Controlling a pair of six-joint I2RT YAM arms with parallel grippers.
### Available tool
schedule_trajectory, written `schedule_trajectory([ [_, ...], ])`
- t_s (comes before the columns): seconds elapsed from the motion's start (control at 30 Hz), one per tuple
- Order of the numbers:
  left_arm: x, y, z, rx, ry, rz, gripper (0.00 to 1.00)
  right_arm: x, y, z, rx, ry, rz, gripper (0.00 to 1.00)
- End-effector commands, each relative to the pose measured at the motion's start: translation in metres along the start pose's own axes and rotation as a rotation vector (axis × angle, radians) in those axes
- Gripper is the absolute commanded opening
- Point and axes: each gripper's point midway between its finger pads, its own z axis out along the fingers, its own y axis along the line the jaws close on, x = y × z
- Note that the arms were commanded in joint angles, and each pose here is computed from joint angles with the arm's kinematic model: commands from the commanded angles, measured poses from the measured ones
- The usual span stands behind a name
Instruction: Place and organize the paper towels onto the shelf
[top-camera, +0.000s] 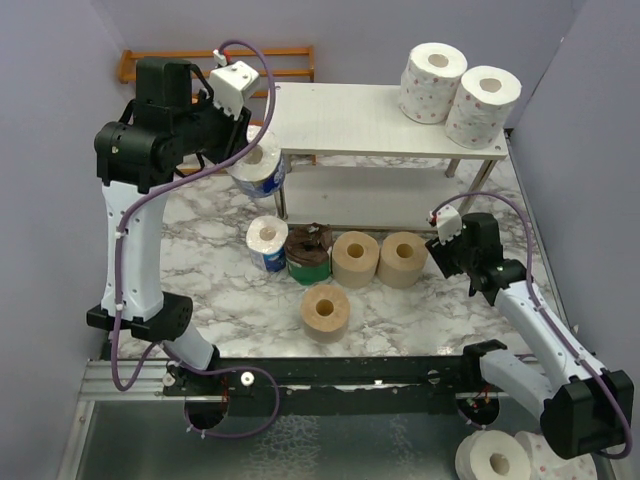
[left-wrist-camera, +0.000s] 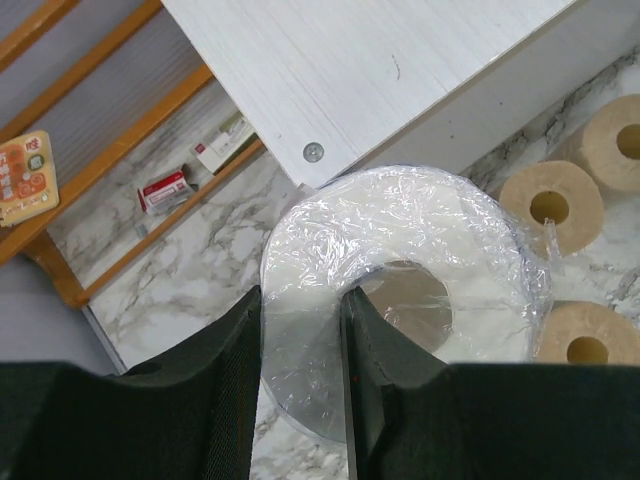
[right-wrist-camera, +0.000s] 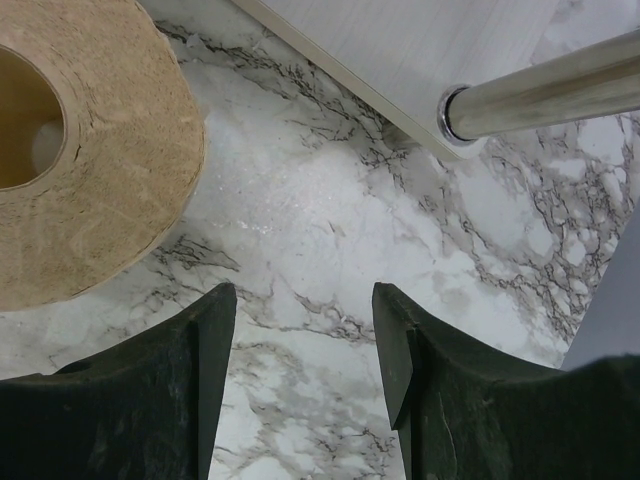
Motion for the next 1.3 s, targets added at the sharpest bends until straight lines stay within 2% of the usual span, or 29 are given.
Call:
schedule_trajectory([
  [0.0,-0.052,0.001,-0.022,-0.028,-0.215,0.035,0.18,0.0,-0.007,0.003,0.027,0.003,0.017,0.57],
  [0.17,-0.082,-0.004,-0.039,-0.011,-0.336,0.053,0.14,0.003,-0.009,0.005,0.031,0.016,0.023,0.57],
  [0.33,-0.087,-0.014,-0.045,0.034,-0.369,0.065,0.11,0.005,-0.011,0.005,0.036,0.021,0.028,0.57],
  [0.5,-0.089,0.004,-0.017,-0.026,-0.401,0.029,0.1,0.006,-0.01,0.007,0.029,0.026,0.025,0.57],
  [0.6,-0.093,0.007,0.004,-0.007,-0.412,-0.008,0.09,0.006,-0.011,0.006,0.035,0.025,0.029,0.57],
  [0.8,-0.102,0.028,0.028,-0.061,-0.397,-0.022,0.07,0.006,-0.012,0.005,0.04,0.024,0.034,0.57],
  [1.0,-0.108,0.037,0.038,-0.088,-0.416,-0.026,0.09,0.005,-0.013,0.005,0.041,0.02,0.033,0.57],
  [1.27,-0.133,0.04,0.031,-0.089,-0.498,-0.029,0.15,0.006,-0.013,0.006,0.04,0.023,0.034,0.57],
])
